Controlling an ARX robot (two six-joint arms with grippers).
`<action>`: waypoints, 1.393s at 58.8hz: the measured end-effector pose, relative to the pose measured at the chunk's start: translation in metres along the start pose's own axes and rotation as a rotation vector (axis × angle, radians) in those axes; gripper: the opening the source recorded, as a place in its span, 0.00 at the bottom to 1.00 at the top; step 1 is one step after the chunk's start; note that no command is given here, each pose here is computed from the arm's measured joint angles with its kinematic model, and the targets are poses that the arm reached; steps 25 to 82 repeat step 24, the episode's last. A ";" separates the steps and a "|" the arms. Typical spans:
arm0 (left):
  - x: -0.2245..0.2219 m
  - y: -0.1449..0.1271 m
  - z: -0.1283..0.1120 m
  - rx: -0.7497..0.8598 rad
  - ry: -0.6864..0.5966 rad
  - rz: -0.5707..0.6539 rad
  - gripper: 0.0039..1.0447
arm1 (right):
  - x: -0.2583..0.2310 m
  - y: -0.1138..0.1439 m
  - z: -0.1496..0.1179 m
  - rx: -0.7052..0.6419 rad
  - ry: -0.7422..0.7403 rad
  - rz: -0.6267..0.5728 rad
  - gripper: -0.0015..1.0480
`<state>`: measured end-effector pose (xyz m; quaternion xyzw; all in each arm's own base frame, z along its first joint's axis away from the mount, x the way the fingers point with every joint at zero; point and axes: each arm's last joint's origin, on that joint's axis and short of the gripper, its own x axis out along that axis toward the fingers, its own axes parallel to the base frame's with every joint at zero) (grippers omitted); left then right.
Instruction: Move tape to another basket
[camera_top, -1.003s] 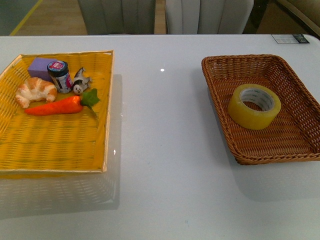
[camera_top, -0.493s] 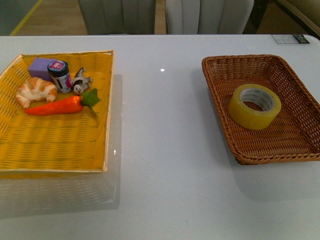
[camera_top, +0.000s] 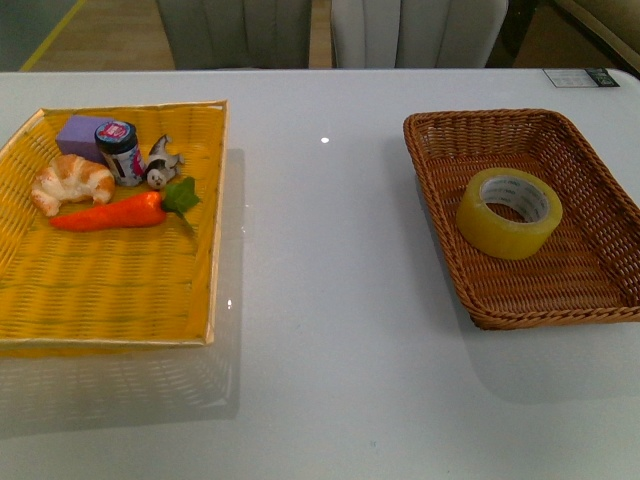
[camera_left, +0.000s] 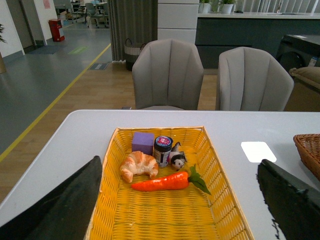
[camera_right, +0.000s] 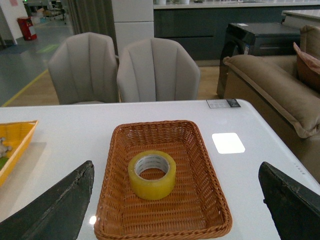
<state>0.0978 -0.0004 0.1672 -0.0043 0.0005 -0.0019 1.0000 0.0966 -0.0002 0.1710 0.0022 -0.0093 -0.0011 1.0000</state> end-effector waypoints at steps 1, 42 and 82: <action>0.000 0.000 0.000 0.000 0.000 0.000 0.91 | 0.000 0.000 0.000 0.000 0.000 0.000 0.91; 0.000 0.000 0.000 0.000 0.000 0.000 0.92 | 0.000 0.000 0.000 0.000 0.000 0.000 0.91; 0.000 0.000 0.000 0.000 0.000 0.000 0.92 | 0.000 0.000 0.000 0.000 0.000 0.000 0.91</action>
